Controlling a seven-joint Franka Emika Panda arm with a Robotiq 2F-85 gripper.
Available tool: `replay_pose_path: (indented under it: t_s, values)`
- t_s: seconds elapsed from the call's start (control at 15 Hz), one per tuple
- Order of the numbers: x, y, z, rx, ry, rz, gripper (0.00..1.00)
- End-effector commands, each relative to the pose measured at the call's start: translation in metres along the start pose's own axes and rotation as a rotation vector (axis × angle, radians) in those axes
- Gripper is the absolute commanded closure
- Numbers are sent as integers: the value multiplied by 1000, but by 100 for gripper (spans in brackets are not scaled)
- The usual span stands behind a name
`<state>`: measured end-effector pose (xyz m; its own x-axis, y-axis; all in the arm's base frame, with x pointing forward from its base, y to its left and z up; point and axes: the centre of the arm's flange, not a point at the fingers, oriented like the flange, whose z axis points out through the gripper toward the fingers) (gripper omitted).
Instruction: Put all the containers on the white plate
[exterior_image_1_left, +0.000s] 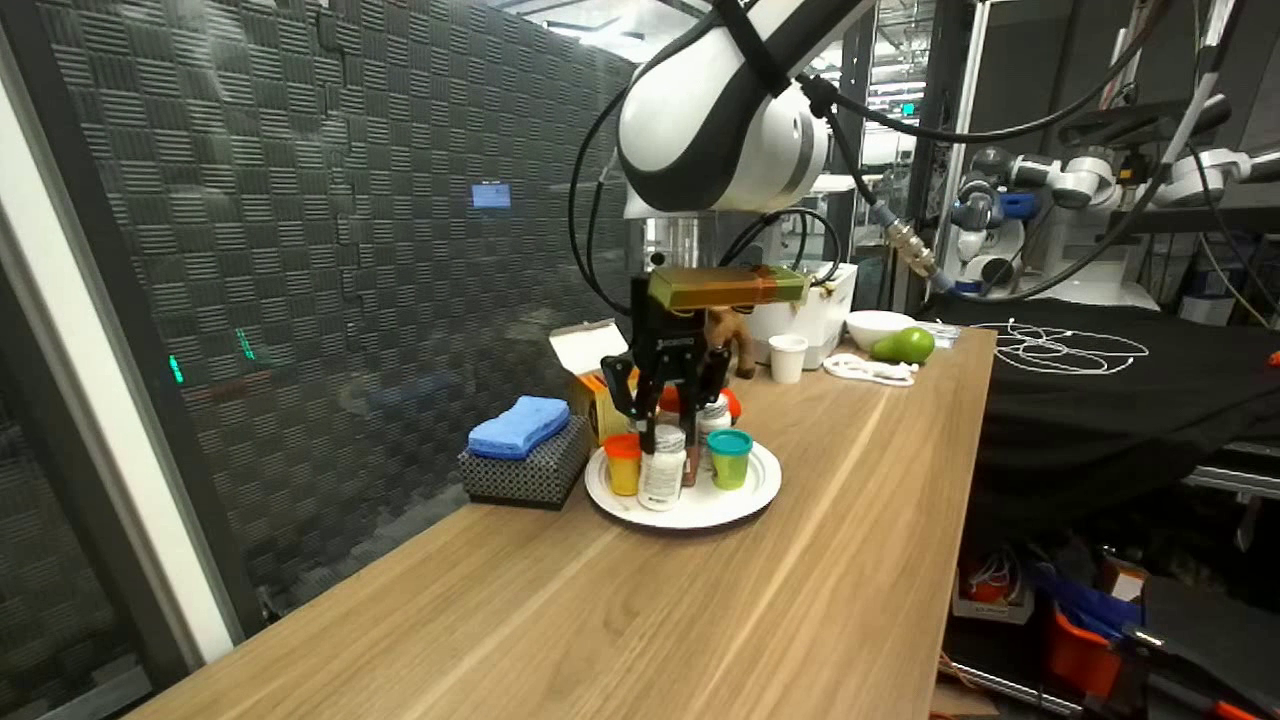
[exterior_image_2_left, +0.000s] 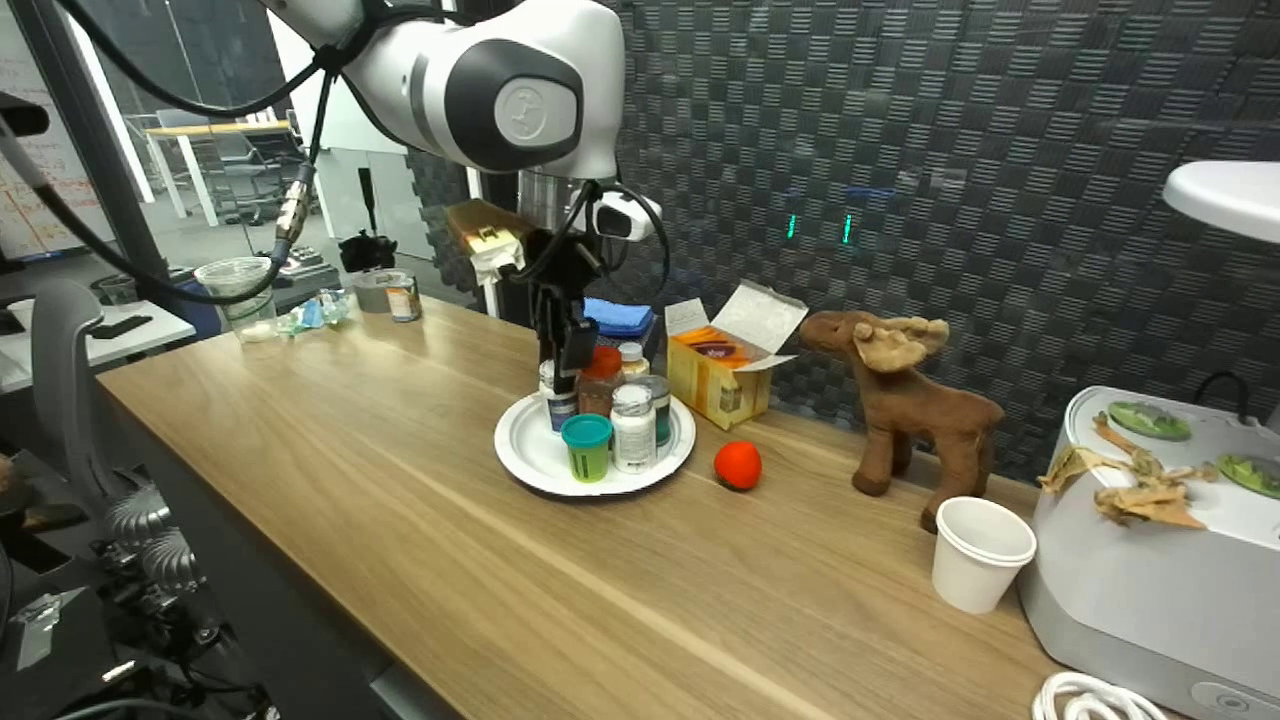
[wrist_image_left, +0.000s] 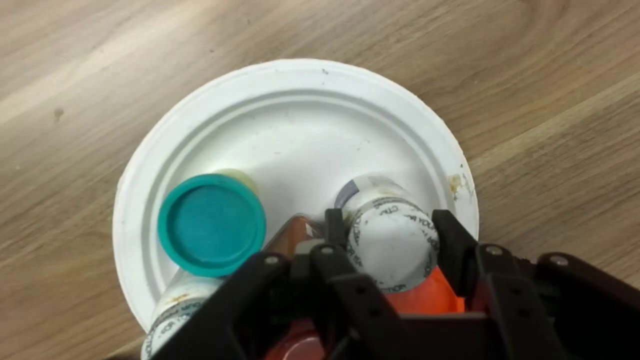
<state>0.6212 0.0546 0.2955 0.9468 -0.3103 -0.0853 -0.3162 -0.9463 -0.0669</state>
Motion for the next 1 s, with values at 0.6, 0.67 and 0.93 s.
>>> replay_pose_path:
  t_s: [0.6, 0.67, 0.93]
  values:
    - [-7, 54, -109, 149, 172, 151, 0]
    - [1, 68, -119, 177, 186, 193, 0]
    - [35, 129, -127, 211, 194, 351, 0]
